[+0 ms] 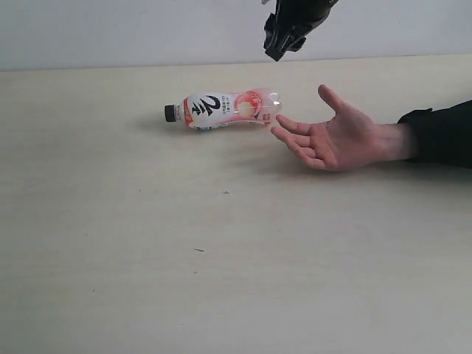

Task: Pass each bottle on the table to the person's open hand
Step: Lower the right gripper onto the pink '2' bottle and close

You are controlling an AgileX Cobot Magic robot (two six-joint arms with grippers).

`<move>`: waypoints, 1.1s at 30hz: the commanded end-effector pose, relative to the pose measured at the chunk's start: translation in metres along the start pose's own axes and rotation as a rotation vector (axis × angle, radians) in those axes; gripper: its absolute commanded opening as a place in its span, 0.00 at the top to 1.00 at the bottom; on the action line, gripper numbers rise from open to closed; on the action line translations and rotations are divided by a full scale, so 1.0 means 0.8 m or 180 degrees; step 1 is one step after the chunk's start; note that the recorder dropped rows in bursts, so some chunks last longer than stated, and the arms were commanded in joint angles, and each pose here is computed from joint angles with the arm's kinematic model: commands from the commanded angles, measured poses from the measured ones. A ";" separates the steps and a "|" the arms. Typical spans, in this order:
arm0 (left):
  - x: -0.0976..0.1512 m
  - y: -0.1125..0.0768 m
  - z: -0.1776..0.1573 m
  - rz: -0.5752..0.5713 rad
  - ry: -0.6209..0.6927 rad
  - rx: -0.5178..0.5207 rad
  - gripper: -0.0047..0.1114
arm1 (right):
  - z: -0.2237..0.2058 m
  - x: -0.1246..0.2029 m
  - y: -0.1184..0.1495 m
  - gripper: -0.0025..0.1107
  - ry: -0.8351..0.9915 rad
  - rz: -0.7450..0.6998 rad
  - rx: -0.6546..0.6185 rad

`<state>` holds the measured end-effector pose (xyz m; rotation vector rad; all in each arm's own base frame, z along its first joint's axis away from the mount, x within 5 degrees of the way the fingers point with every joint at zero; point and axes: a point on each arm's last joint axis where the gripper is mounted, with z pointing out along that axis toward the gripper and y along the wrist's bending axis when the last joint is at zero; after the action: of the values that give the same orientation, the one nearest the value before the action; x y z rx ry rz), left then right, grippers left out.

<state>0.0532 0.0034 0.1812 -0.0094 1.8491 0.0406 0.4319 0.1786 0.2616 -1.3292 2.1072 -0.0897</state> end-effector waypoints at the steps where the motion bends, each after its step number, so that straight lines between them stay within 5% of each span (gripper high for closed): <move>1: 0.000 0.000 0.000 -0.0007 -0.0021 -0.0005 0.94 | 0.013 -0.001 0.007 0.46 0.0035 -0.0737 -0.0054; 13: 0.000 0.000 0.000 -0.0007 -0.0021 -0.0005 0.94 | 0.085 -0.021 0.072 0.36 -0.0034 -0.1751 -0.0318; 17: 0.000 0.000 0.000 -0.0007 -0.0021 -0.0005 0.94 | 0.105 -0.020 0.082 0.29 -0.0066 -0.1780 -0.0284; 33: 0.000 0.000 0.000 -0.0007 -0.0021 -0.0005 0.94 | 0.156 -0.002 0.083 0.29 0.0054 -0.1880 0.0063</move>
<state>0.0532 0.0034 0.1812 -0.0094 1.8491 0.0406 0.4461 0.2453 0.1429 -1.9066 1.6533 -0.3613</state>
